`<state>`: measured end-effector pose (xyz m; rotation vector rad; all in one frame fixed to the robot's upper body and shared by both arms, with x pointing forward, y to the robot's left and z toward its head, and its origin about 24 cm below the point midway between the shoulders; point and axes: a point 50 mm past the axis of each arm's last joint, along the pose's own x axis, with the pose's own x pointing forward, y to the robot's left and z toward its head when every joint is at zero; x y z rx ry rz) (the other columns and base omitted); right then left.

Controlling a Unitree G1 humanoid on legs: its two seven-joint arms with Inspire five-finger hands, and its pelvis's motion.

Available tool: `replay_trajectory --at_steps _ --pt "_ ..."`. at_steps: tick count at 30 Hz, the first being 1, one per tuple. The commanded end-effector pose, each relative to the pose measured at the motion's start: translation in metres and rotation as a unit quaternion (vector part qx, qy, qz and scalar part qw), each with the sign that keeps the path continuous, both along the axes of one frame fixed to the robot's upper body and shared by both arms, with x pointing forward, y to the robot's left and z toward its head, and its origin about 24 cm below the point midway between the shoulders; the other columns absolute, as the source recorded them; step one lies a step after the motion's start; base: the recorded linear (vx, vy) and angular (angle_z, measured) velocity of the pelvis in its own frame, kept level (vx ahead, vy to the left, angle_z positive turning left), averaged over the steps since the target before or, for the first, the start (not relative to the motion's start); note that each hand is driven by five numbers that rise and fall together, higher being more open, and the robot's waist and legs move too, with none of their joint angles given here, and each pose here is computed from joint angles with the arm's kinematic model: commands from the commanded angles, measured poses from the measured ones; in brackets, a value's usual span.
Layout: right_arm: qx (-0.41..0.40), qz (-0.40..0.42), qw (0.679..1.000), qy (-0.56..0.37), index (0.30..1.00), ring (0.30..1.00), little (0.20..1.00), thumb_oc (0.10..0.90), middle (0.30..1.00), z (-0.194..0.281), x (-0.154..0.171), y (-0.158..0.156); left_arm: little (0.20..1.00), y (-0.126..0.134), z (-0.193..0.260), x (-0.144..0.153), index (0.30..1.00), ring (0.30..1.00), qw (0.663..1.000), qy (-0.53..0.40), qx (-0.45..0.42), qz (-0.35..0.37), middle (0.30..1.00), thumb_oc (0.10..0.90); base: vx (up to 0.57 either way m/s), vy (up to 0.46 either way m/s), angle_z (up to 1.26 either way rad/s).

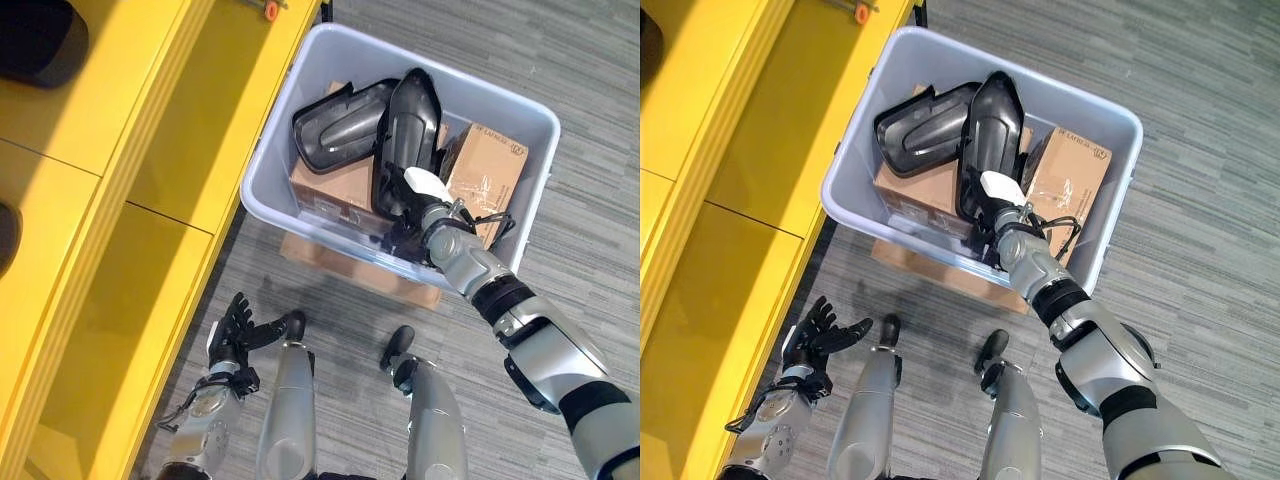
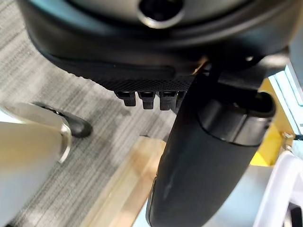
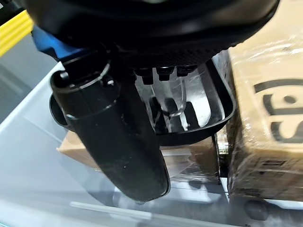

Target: Move parts from the plastic box to the shelf.

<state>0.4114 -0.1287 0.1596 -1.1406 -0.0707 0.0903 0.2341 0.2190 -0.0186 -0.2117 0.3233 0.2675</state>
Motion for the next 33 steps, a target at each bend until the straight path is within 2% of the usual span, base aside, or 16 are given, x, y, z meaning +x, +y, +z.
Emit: replay_trajectory --at_steps 1,9,15,21,22,23,24,29,33 --pt "0.024 0.008 0.993 -0.115 1.0 1.0 1.0 0.9 1.0 0.069 0.007 0.009 1.0 0.01 0.033 0.0 1.0 1.0 0.997 -0.079 0.025 -0.004 1.0 0.9 0.0 0.043 0.02" --pt "0.031 0.006 0.99 -0.136 1.0 1.0 1.0 0.9 1.0 0.084 0.008 0.012 1.0 0.008 0.039 0.003 1.0 1.0 0.995 -0.093 0.024 0.003 1.0 0.9 0.01 0.025 0.05" --pt "0.007 -0.039 0.989 -0.14 1.0 1.0 1.0 0.9 1.0 0.088 0.013 -0.009 1.0 -0.003 0.04 0.007 1.0 1.0 0.995 -0.095 0.016 -0.001 1.0 0.9 0.03 0.023 0.08" --pt "-0.021 -0.053 0.988 -0.145 1.0 1.0 1.0 0.9 1.0 0.087 0.013 -0.017 1.0 -0.007 0.04 0.009 1.0 1.0 0.995 -0.096 0.016 -0.004 1.0 0.9 0.0 -0.01 0.01" --pt "-0.028 -0.065 0.988 -0.138 0.547 0.547 0.547 0.576 0.547 0.084 0.015 -0.021 1.0 -0.009 0.041 0.011 1.0 1.0 0.995 -0.098 0.018 -0.007 1.0 0.9 0.0 -0.041 -0.03" --pt "-0.028 -0.065 0.988 -0.138 0.382 0.382 0.382 0.459 0.382 0.084 0.015 -0.021 1.0 -0.009 0.041 0.011 1.0 1.0 0.995 -0.098 0.018 -0.007 1.0 0.9 -0.01 -0.064 -0.03" --pt "-0.032 -0.079 0.989 -0.122 0.3 0.3 0.3 0.4 0.3 0.075 0.016 -0.027 1.0 -0.01 0.041 0.012 1.0 1.0 0.995 -0.098 0.018 -0.012 1.0 0.9 -0.01 -0.035 0.01" --pt "-0.036 -0.088 0.99 -0.102 0.3 0.3 0.3 0.4 0.3 0.066 0.017 -0.03 1.0 -0.012 0.041 0.013 1.0 1.0 0.995 -0.1 0.018 -0.018 1.0 0.9 -0.01 -0.019 0.01" --pt "-0.027 -0.077 0.992 -0.094 0.3 0.3 0.3 0.4 0.3 0.057 0.016 -0.021 1.0 -0.012 0.039 0.015 1.0 1.0 0.995 -0.095 0.014 -0.015 1.0 0.9 -0.01 -0.012 0.05"
